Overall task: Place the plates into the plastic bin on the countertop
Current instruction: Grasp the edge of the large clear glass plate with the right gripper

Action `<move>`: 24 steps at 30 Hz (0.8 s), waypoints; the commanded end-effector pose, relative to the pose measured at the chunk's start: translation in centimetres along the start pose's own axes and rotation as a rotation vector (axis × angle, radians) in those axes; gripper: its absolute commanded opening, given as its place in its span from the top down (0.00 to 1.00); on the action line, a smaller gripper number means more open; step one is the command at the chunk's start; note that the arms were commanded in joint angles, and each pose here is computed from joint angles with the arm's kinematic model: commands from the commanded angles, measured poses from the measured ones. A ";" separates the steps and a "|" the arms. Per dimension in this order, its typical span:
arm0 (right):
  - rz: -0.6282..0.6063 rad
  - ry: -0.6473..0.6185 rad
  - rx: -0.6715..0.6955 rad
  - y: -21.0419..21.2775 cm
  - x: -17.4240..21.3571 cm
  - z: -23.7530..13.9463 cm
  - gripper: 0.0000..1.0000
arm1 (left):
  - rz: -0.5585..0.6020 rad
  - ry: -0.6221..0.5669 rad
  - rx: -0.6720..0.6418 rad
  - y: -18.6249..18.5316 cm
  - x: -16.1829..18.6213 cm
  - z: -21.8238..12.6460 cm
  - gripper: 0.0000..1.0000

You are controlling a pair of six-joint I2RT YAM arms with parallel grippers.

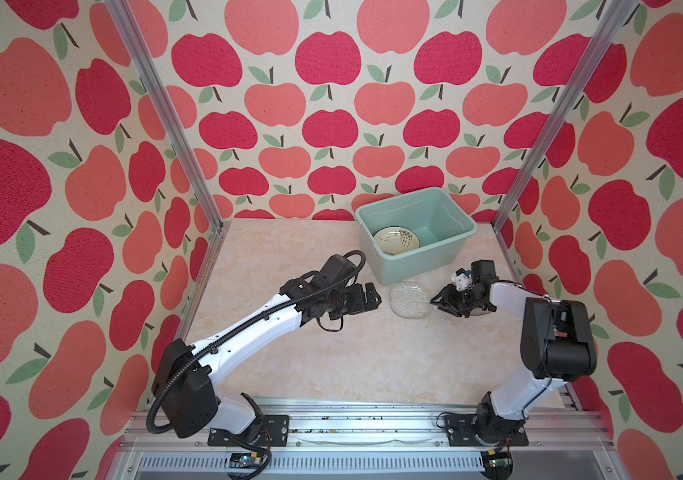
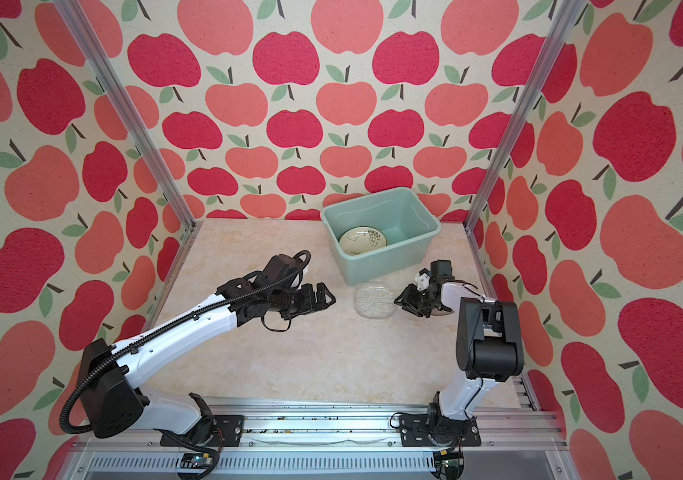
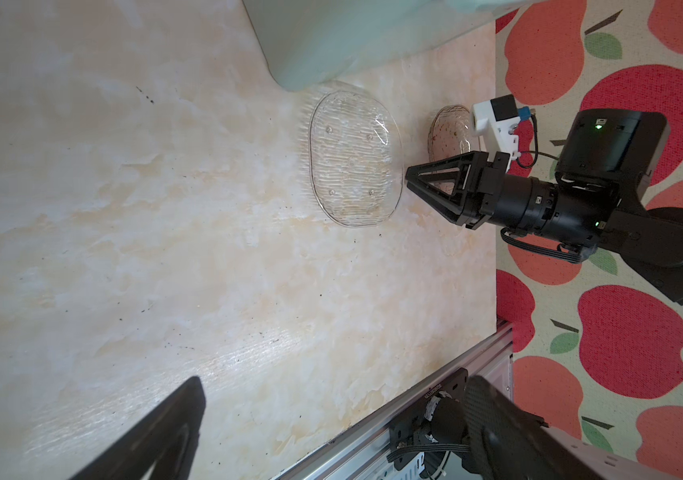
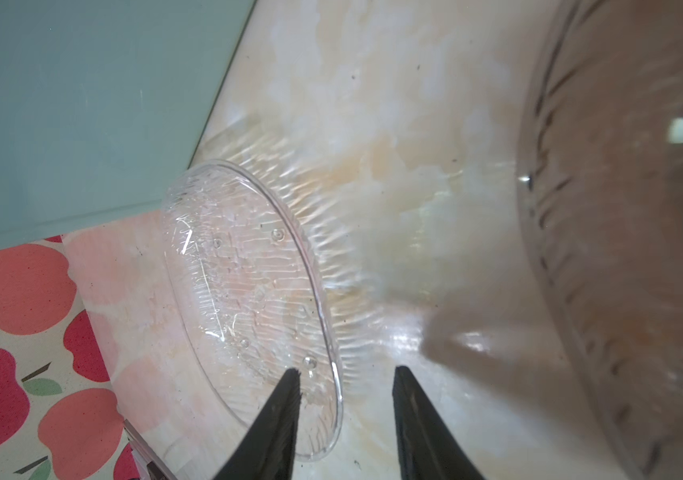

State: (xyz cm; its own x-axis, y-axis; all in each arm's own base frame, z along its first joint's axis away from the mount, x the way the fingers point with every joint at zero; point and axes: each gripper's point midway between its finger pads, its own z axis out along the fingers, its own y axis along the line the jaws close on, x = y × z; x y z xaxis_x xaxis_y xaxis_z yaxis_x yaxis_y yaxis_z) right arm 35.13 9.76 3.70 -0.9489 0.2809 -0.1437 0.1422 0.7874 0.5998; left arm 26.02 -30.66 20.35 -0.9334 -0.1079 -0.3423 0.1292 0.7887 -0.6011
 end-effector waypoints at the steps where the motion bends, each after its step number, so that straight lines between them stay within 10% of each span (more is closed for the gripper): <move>1: -0.035 0.001 -0.045 1.1 -0.9 0.7 0.64 | -0.011 0.005 0.004 -0.6 -0.4 -0.2 0.01; 24: -0.128 0.042 -0.018 3.3 1.1 -0.7 0.99 | -0.005 -0.047 -0.005 -0.7 -0.6 -2.2 0.01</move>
State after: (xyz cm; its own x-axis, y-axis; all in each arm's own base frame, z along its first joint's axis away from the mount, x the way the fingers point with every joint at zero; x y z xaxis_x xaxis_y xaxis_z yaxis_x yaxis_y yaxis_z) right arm 34.75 12.05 3.54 -0.9696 0.2021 -0.1377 0.0784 0.7903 0.6077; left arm 26.17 -30.71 21.08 -0.9297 -0.1149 -0.3501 0.1274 0.7913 -0.5980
